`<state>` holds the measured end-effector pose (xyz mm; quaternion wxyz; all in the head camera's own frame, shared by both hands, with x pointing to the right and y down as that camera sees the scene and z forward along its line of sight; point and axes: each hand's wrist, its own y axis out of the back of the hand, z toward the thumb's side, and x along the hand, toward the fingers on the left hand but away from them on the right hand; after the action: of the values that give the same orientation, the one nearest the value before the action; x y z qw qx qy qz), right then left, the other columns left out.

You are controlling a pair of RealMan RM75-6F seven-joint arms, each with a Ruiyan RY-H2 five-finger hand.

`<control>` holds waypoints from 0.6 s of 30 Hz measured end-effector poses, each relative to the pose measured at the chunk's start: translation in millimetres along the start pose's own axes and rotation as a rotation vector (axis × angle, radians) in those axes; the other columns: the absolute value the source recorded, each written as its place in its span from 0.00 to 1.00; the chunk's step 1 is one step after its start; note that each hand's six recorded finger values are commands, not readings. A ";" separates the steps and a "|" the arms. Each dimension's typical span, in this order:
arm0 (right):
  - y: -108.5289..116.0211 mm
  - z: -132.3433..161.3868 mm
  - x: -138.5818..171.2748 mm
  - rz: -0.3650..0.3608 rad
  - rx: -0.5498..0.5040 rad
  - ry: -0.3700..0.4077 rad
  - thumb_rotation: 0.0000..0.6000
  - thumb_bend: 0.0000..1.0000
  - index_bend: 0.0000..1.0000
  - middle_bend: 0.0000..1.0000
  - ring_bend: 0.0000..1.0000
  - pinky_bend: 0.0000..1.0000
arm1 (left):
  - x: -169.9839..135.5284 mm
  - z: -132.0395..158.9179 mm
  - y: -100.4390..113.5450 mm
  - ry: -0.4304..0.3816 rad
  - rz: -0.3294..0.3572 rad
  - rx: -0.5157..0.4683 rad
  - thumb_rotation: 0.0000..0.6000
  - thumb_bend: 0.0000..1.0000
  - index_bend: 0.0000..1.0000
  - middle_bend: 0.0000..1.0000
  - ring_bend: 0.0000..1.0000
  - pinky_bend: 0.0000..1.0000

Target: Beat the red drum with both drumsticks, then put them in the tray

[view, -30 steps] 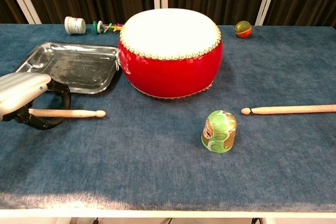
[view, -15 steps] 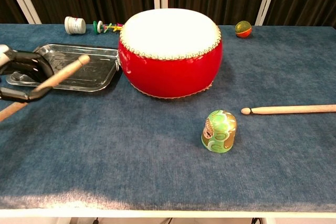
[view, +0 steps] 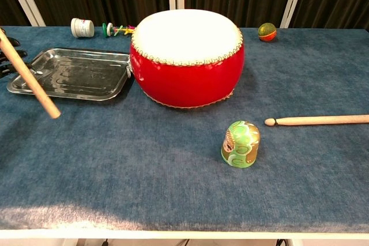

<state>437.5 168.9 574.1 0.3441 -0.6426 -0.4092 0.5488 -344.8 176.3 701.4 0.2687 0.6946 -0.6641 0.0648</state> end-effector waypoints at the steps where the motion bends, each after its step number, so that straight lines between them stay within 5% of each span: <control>1: -0.9 0.2 -0.2 0.003 0.000 0.000 1.00 0.19 0.33 0.36 0.22 0.40 | 0.2 -0.2 1.9 0.004 0.000 -0.049 1.00 0.48 0.44 0.44 0.41 0.41; 7: -4.4 0.9 -1.1 0.009 -0.010 -0.001 1.00 0.19 0.33 0.36 0.22 0.40 | 2.4 -2.1 13.5 0.024 0.004 -0.194 1.00 0.45 0.41 0.45 0.43 0.43; 18: 23.4 2.2 -5.6 -0.064 -0.060 0.008 1.00 0.19 0.33 0.37 0.22 0.40 | 3.4 3.2 -3.1 0.019 -0.006 0.061 1.00 0.22 0.49 0.53 0.51 0.53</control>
<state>438.4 153.8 555.3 0.3437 -0.6415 -0.4444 0.5225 -342.2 171.7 699.3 0.2537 0.7040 -0.6570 0.0907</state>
